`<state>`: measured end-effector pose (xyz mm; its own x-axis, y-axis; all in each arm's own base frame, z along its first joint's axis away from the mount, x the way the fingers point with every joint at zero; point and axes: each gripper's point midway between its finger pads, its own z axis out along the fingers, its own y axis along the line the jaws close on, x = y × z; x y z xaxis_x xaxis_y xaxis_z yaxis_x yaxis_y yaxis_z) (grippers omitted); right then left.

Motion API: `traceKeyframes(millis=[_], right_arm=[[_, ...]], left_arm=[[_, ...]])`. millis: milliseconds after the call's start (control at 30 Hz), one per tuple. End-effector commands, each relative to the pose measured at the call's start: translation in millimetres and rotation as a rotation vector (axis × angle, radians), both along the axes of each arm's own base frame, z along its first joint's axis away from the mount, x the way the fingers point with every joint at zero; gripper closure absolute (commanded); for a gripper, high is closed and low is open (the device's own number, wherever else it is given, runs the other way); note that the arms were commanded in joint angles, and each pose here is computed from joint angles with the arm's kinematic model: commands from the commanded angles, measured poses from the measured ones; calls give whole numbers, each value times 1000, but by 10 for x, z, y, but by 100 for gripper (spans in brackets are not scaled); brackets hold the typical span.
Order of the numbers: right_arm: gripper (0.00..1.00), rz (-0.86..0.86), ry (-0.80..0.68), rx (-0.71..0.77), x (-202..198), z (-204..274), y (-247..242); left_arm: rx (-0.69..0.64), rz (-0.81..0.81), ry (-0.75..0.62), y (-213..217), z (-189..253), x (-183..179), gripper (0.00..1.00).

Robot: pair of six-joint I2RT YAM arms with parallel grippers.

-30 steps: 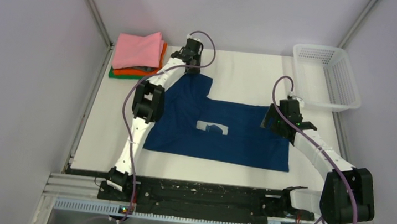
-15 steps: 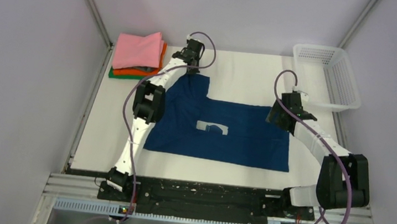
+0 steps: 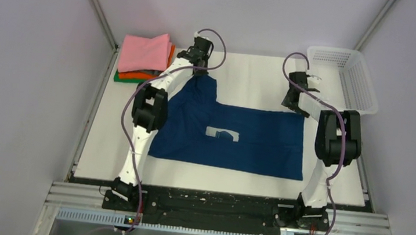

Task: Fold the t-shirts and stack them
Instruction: Grab the side of the flattened tshirt furthest away from the robot with both arms

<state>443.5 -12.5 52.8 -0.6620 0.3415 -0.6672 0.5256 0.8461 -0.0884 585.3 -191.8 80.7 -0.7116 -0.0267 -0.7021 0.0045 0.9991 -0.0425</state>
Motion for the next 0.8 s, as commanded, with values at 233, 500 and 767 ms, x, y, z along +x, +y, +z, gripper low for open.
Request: traceKeyframes(millis=[233,500,767], right_arm=[[35,-112,80,-57,-208,-163,-193],[60,-141,71,-56,-378,-195,-225],[91,-116,6,-62,-102,-61,-212]], left_arm=[[-24,-34,-105,-55,654,-276,100],[-31,-51,-141,-92,815,-448,100],[-24,-76,-162,-102,891,-508,100]])
